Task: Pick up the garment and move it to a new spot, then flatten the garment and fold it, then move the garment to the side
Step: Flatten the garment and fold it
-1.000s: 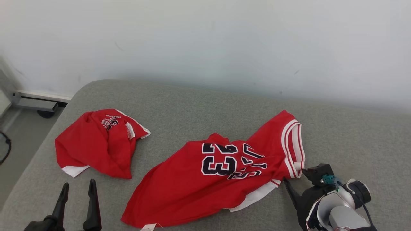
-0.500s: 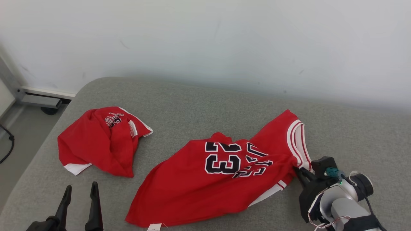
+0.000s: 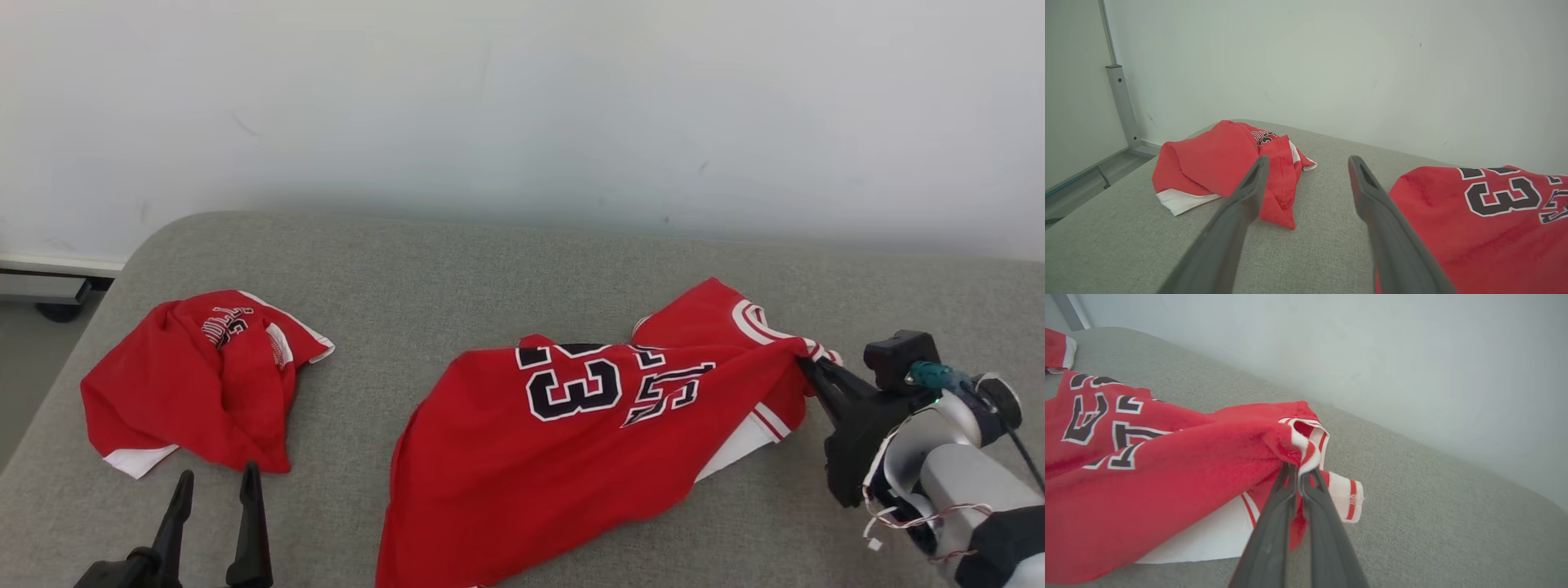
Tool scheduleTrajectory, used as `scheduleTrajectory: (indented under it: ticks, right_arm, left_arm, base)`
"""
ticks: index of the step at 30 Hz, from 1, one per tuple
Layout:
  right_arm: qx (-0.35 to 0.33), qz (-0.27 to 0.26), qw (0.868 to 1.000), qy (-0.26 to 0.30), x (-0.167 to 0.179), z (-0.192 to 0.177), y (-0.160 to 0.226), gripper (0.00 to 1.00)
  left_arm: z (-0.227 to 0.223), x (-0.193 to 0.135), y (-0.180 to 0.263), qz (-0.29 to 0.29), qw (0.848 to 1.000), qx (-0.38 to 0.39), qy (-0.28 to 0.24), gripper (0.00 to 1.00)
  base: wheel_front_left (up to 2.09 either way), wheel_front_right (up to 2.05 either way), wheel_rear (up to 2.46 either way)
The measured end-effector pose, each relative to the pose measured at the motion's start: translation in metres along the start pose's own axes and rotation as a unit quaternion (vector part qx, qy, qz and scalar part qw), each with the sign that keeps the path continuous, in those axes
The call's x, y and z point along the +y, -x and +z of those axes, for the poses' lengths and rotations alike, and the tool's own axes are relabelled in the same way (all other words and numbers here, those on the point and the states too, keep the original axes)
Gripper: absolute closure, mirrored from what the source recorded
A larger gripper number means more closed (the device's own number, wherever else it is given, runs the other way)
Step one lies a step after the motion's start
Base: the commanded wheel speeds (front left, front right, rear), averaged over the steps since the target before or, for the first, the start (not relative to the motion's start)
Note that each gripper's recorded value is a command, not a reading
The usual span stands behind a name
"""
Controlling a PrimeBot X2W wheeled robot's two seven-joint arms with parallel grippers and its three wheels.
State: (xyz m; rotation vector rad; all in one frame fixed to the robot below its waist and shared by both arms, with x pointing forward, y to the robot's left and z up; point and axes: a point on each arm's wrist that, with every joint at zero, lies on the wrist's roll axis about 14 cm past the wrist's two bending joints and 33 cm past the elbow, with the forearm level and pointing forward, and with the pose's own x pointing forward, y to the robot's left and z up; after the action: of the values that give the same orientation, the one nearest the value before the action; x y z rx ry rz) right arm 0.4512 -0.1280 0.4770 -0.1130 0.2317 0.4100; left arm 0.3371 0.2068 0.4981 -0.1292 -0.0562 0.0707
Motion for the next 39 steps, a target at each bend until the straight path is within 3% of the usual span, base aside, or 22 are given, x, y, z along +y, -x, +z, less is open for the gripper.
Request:
scheduleTrajectory:
  ticks: [10,13,20,30,35,39]
  right_arm:
    - [0.043,0.020,0.999,0.014,-0.017,0.014,0.009,1.00]
    - [0.069,0.031,0.997,0.028,-0.006,-0.003,-0.001,1.00]
    - [0.055,0.034,0.996,0.059,0.007,-0.002,-0.029,1.00]
    - [-0.009,0.058,0.995,0.083,0.041,0.045,-0.079,1.00]
    - [0.025,0.083,0.991,0.103,0.067,0.026,-0.086,1.00]
    - [0.029,0.080,0.991,0.106,0.066,0.019,-0.089,1.00]
  left_arm:
    - [-0.002,0.001,0.001,0.002,1.000,0.003,0.002,0.00]
    - [-0.002,0.001,-0.002,0.002,1.000,0.003,0.002,0.00]
    - [-0.001,0.004,-0.002,0.004,1.000,0.002,0.000,0.00]
    - [-0.006,0.016,0.007,0.025,1.000,0.010,0.002,0.00]
    - [-0.005,0.020,0.009,0.032,0.999,0.010,0.004,0.00]
    - [-0.007,0.021,0.011,0.033,0.999,0.012,0.005,0.00]
  base:
    - [0.00,0.00,0.00]
    - [0.00,0.00,0.00]
    - [0.00,0.00,0.00]
    - [0.00,0.00,0.00]
    - [0.00,0.00,0.00]
    - [0.00,0.00,0.00]
